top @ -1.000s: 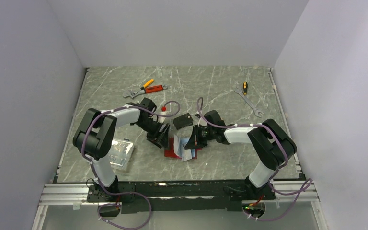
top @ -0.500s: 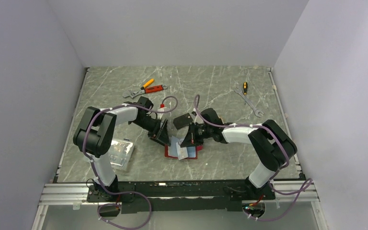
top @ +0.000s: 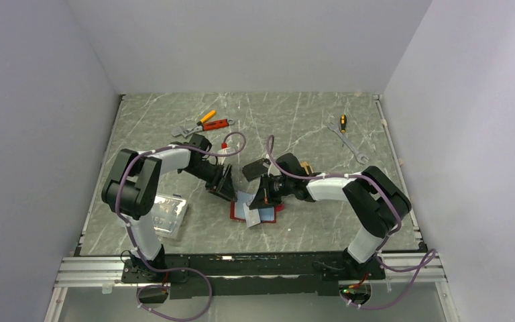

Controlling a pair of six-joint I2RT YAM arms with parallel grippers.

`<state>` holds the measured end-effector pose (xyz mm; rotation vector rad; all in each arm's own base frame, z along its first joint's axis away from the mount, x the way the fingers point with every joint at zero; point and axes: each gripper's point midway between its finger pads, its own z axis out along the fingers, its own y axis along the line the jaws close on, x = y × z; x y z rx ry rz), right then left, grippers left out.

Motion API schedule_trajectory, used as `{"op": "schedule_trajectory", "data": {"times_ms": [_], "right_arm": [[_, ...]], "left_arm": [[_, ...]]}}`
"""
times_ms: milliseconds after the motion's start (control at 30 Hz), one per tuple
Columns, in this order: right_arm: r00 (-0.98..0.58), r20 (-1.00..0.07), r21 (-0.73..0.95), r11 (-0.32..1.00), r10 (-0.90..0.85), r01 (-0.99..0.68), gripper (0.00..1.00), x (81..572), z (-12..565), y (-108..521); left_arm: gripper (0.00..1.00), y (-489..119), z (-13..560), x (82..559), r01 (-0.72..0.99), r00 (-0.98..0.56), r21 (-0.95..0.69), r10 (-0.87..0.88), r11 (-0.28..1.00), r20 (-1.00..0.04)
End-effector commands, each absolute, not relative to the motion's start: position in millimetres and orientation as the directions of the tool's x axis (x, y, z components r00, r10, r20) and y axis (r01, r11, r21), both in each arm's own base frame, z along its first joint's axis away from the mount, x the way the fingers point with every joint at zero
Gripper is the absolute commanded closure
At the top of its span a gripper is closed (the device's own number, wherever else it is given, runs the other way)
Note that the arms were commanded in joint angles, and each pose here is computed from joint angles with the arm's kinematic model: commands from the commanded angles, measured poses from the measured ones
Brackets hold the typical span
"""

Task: Put the credit cards into the card holder
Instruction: Open the card holder at the center of the board.

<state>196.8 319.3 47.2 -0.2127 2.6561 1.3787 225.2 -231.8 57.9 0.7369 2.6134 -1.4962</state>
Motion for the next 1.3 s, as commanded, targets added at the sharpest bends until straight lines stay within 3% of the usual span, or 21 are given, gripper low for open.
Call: {"op": "schedule_trajectory", "data": {"times_ms": [0, 500, 733, 900, 1267], "right_arm": [[-0.967, -0.248, 0.805, 0.544, -0.051, -0.235, 1.00, 210, 58, 328], [-0.979, -0.202, 0.808, 0.558, -0.041, -0.190, 1.00, 207, 34, 317], [-0.982, -0.189, 0.812, 0.559, -0.019, -0.167, 1.00, 208, 29, 306], [-0.984, -0.178, 0.822, 0.548, -0.010, -0.155, 1.00, 209, 28, 302], [-0.985, -0.174, 0.838, 0.525, 0.000, -0.148, 1.00, 211, 34, 304]], "left_arm": [[0.37, -238, 54, 240, 0.432, -0.887, -0.793, 0.360, 0.430, -0.289], [0.52, -243, 29, 246, 0.451, -0.882, -0.718, 0.389, 0.531, -0.266], [0.71, -240, 18, 252, 0.461, -0.876, -0.684, 0.411, 0.565, -0.252], [0.82, -232, 26, 252, 0.551, -0.825, -0.626, 0.471, 0.552, -0.312], [0.84, -223, 83, 234, 0.798, -0.595, -0.473, 0.613, 0.374, -0.520]]}}
